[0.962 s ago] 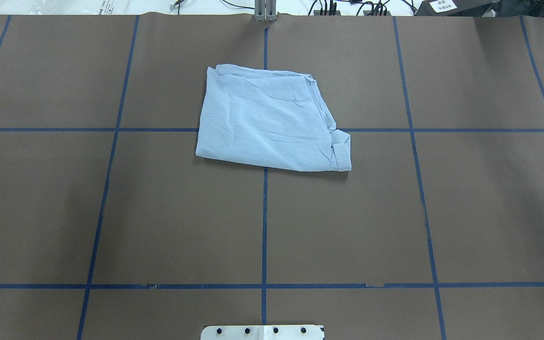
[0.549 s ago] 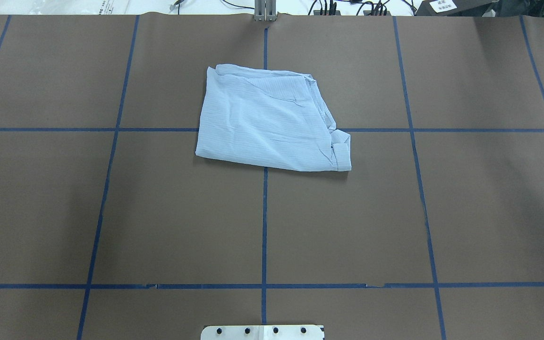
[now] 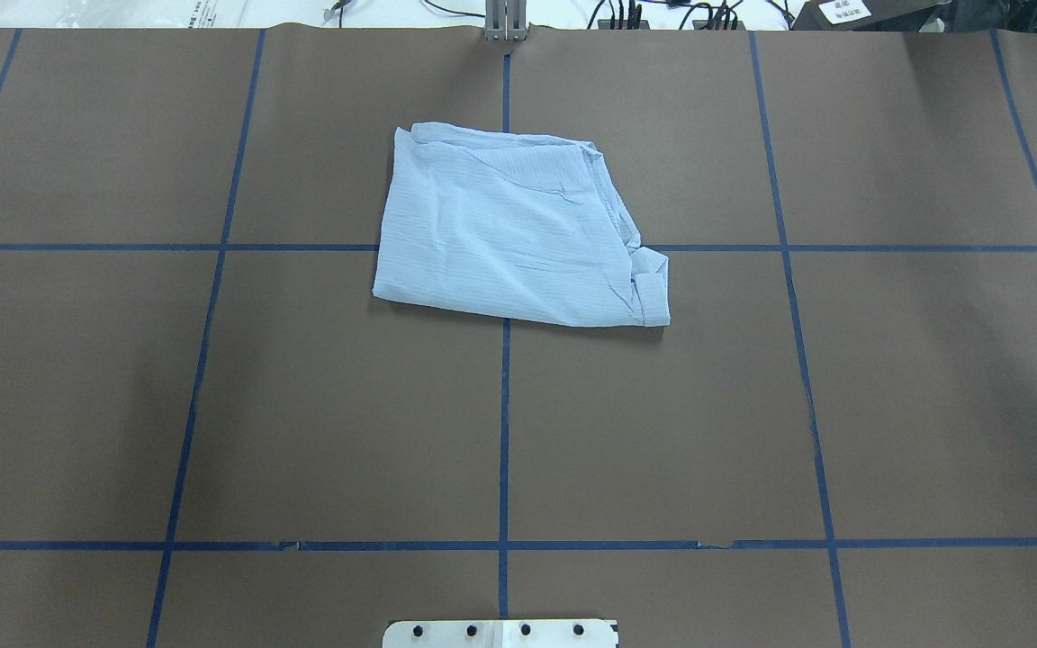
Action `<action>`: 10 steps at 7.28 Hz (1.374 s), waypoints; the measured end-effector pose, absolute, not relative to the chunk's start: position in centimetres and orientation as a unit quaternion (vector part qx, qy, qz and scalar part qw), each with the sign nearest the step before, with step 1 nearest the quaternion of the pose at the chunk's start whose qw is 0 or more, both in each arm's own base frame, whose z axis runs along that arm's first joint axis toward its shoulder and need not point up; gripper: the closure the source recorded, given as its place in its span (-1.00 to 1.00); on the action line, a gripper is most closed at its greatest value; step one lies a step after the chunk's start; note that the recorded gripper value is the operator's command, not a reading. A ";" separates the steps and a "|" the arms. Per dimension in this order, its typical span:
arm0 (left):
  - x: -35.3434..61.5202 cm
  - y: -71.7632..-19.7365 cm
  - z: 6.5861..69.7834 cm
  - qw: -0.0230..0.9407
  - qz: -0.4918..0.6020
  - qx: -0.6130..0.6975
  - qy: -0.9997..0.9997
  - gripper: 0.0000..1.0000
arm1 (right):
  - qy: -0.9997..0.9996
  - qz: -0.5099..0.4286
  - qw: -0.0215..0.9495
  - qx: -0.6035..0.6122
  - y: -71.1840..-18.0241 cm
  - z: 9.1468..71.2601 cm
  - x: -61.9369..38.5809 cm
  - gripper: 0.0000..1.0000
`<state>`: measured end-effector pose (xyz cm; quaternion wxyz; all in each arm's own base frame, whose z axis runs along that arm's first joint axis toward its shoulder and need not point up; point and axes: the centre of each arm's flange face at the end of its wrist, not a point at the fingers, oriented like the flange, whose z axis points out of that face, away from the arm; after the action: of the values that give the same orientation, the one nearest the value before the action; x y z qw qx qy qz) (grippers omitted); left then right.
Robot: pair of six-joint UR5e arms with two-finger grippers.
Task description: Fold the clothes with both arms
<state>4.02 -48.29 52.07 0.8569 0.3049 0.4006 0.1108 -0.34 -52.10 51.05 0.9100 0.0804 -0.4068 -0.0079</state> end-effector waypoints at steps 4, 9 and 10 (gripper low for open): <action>4.0 -48.1 54.0 0.865 0.104 0.284 0.400 -1.00 | -0.373 0.002 0.925 0.068 -51.9 53.7 0.0 -1.00; 0.1 -49.3 57.7 0.875 0.065 0.267 0.398 -1.00 | -0.372 0.006 0.926 0.055 -51.7 55.2 0.0 -1.00; -0.9 -49.5 58.2 0.877 0.053 0.265 0.397 -1.00 | -0.373 0.006 0.926 0.055 -51.7 55.2 0.0 -1.00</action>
<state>-0.90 -49.49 58.17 0.8772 0.2651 0.3968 0.0533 -0.01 -51.68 55.17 0.9264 0.0549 -0.3726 0.0059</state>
